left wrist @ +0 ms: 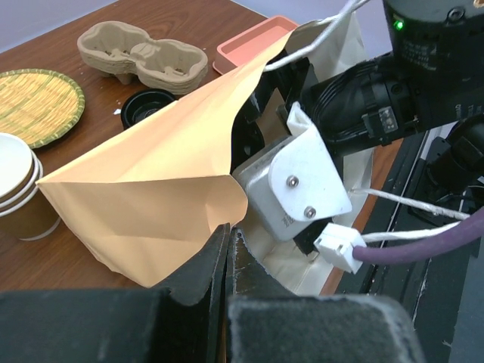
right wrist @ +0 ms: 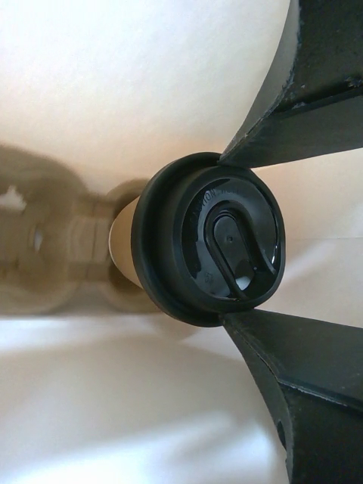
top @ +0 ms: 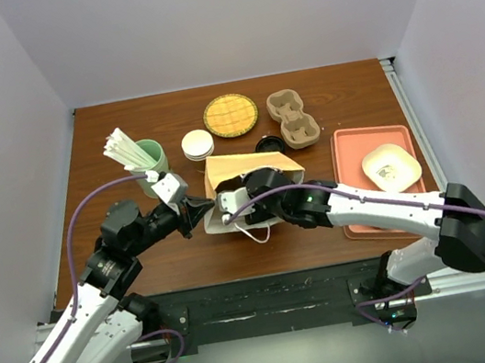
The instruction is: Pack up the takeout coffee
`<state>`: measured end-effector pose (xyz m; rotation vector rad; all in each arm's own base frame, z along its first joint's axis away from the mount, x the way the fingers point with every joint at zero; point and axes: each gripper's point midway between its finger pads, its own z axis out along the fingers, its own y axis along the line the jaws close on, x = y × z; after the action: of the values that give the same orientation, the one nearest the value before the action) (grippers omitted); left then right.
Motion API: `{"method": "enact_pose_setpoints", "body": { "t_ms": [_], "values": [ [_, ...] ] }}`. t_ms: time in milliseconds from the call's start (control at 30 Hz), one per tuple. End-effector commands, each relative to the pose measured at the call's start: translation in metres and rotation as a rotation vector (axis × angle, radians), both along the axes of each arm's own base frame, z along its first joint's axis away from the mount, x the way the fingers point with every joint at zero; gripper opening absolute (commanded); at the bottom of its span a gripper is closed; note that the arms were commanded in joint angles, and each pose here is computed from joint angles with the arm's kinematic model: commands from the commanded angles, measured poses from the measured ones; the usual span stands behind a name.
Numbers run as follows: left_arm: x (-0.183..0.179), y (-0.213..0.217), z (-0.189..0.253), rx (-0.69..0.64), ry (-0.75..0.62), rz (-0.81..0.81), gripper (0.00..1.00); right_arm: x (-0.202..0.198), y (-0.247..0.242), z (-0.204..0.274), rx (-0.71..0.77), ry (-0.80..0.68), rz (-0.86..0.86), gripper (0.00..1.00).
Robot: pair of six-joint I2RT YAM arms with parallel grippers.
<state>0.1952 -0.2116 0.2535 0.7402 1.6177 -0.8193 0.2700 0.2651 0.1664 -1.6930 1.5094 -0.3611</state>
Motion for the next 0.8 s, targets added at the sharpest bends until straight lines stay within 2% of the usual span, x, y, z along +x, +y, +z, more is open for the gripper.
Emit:
{"method": "enact_pose_setpoints", "body": {
  "t_ms": [0, 433, 767],
  "values": [
    [-0.001, -0.002, 0.019, -0.032, -0.043, -0.012, 0.00, -0.001, -0.020, 0.012, -0.003, -0.029, -0.054, 0.32],
    [0.000, -0.003, 0.022, -0.041, -0.061, -0.015, 0.00, -0.024, -0.019, -0.010, -0.021, 0.135, 0.044, 0.32],
    [-0.002, -0.004, 0.022, -0.044, -0.057, -0.025, 0.00, -0.007, -0.010, -0.013, -0.035, 0.082, 0.026, 0.30]
  ]
}}
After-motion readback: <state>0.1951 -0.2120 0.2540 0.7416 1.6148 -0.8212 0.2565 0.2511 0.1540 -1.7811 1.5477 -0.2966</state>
